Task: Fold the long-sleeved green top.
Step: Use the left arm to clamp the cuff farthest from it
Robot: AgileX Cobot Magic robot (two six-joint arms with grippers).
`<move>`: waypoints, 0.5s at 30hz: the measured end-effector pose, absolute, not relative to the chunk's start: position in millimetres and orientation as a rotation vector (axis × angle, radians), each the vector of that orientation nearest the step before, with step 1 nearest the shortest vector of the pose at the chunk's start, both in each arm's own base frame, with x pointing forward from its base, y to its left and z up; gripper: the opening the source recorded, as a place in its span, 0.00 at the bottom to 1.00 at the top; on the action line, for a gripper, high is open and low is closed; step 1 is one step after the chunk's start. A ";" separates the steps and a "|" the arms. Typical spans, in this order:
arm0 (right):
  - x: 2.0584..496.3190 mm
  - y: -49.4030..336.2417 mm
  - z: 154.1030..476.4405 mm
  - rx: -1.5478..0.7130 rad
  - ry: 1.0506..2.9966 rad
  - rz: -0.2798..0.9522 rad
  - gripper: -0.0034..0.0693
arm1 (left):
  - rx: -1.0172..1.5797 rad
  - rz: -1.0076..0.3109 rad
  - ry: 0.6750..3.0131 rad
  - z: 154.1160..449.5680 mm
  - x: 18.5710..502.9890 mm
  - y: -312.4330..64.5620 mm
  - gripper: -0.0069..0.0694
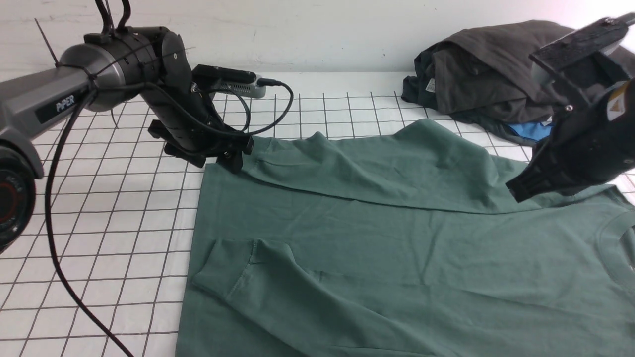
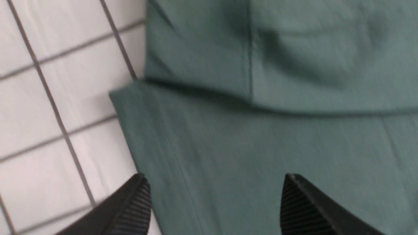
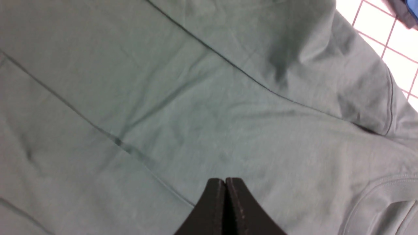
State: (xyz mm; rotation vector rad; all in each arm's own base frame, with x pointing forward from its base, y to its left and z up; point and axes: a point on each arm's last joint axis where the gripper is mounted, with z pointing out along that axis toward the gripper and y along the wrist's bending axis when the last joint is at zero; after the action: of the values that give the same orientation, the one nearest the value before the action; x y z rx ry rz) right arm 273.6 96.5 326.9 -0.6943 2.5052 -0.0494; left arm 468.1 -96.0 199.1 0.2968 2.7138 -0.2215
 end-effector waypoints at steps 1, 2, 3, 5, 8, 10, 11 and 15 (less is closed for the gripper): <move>277.3 97.9 322.2 -0.700 2.520 -0.052 0.03 | 0.240 -0.227 2.695 189.8 478.3 -94.3 0.73; 279.4 98.7 318.7 -0.704 2.532 -0.053 0.03 | 0.203 -0.231 2.678 185.5 485.0 -92.8 0.73; 280.4 99.1 316.9 -0.706 2.539 -0.054 0.03 | 0.184 -0.233 2.663 185.1 488.5 -92.4 0.73; 283.4 100.3 311.6 -0.712 2.557 -0.057 0.03 | 0.135 -0.241 2.634 172.6 501.8 -92.9 0.73; 284.5 100.7 309.7 -0.714 2.564 -0.058 0.03 | 0.111 -0.259 2.617 163.2 512.2 -95.2 0.73; 284.5 100.6 309.7 -0.714 2.563 -0.059 0.03 | 0.100 -0.281 2.630 151.5 518.3 -97.6 0.72; 284.5 100.6 309.7 -0.714 2.563 -0.059 0.03 | 0.096 -0.291 2.621 153.4 520.3 -98.4 0.72; 284.7 100.7 309.8 -0.714 2.560 -0.059 0.03 | 0.108 -0.330 2.626 152.5 522.9 -100.6 0.62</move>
State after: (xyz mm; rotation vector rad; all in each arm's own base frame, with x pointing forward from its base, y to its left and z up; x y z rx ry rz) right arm 284.7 100.7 309.8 -0.7136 2.5602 -0.0587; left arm 522.9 -100.6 152.5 0.1079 2.6258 -0.3304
